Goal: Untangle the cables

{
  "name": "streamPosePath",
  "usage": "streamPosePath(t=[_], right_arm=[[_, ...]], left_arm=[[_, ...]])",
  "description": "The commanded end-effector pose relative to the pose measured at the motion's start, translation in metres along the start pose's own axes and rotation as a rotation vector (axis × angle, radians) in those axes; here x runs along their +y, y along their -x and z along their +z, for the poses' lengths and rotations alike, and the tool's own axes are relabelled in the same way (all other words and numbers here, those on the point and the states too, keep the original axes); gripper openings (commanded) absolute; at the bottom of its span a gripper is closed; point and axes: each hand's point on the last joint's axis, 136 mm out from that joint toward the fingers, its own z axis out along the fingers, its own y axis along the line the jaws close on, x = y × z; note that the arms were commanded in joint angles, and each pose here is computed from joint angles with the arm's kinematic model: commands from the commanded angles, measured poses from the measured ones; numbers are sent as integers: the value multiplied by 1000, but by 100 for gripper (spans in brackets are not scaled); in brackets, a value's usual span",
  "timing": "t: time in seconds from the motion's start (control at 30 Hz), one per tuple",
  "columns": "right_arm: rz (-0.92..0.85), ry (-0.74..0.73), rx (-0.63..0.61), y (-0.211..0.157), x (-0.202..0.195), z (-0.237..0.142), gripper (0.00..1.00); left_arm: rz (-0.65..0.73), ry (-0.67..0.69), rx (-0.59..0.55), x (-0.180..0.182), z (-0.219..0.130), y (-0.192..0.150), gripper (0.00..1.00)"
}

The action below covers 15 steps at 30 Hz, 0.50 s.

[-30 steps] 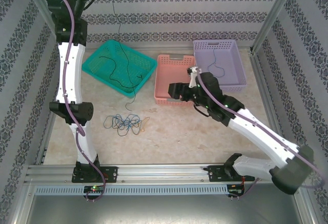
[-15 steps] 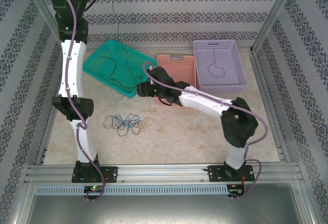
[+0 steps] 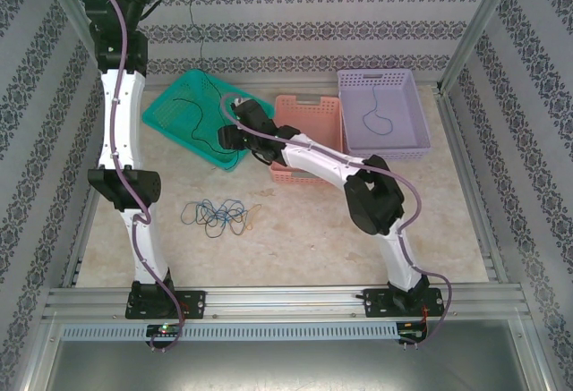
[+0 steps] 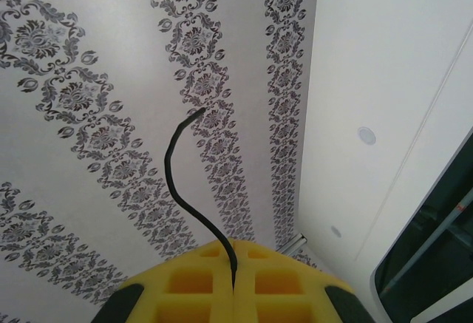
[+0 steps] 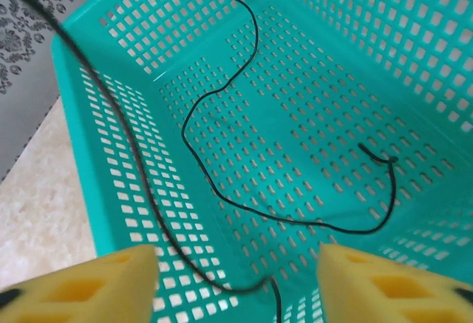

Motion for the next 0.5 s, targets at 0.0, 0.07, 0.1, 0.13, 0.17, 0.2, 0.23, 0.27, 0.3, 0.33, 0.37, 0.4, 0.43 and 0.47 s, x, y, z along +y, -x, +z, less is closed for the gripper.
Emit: streamPosePath(t=[0.0,0.07,0.1,0.13,0.17,0.2,0.23,0.27,0.3,0.33,0.37,0.4,0.43,0.47], right_arm=[[-6,7,-23,11,0,13,46],[2,2,-47,21,-3,17,29],[5,4,-62,26,-4,17,18],[5,9,-75,31,-4,17,7],[2,18,-98,39,-2,12,0],[-5,26,-121,48,0,6,0],[-18,33,-143,56,4,-1,0],[-36,42,-166,66,9,-11,0],[-49,49,-183,74,13,-22,0],[-58,56,-195,80,17,-30,0],[-62,62,-210,88,21,-41,0],[-62,68,-219,94,24,-51,0],[-61,72,-224,98,25,-58,0],[-59,78,-227,102,28,-66,0]], left_arm=[[3,-16,24,-8,-4,3,0],[11,-5,32,-7,-5,3,0],[13,3,37,-6,-5,3,0],[20,15,45,-4,-6,2,0],[25,34,55,-1,-7,0,0],[31,59,68,3,-8,-2,0],[42,79,80,7,-9,-4,0],[59,111,97,14,-11,-8,0],[76,157,116,24,-14,-11,0],[91,201,130,33,-18,-14,0],[112,247,146,44,-22,-17,0],[131,293,159,55,-26,-19,0],[145,335,169,65,-30,-21,0],[163,377,178,76,-35,-23,0]])
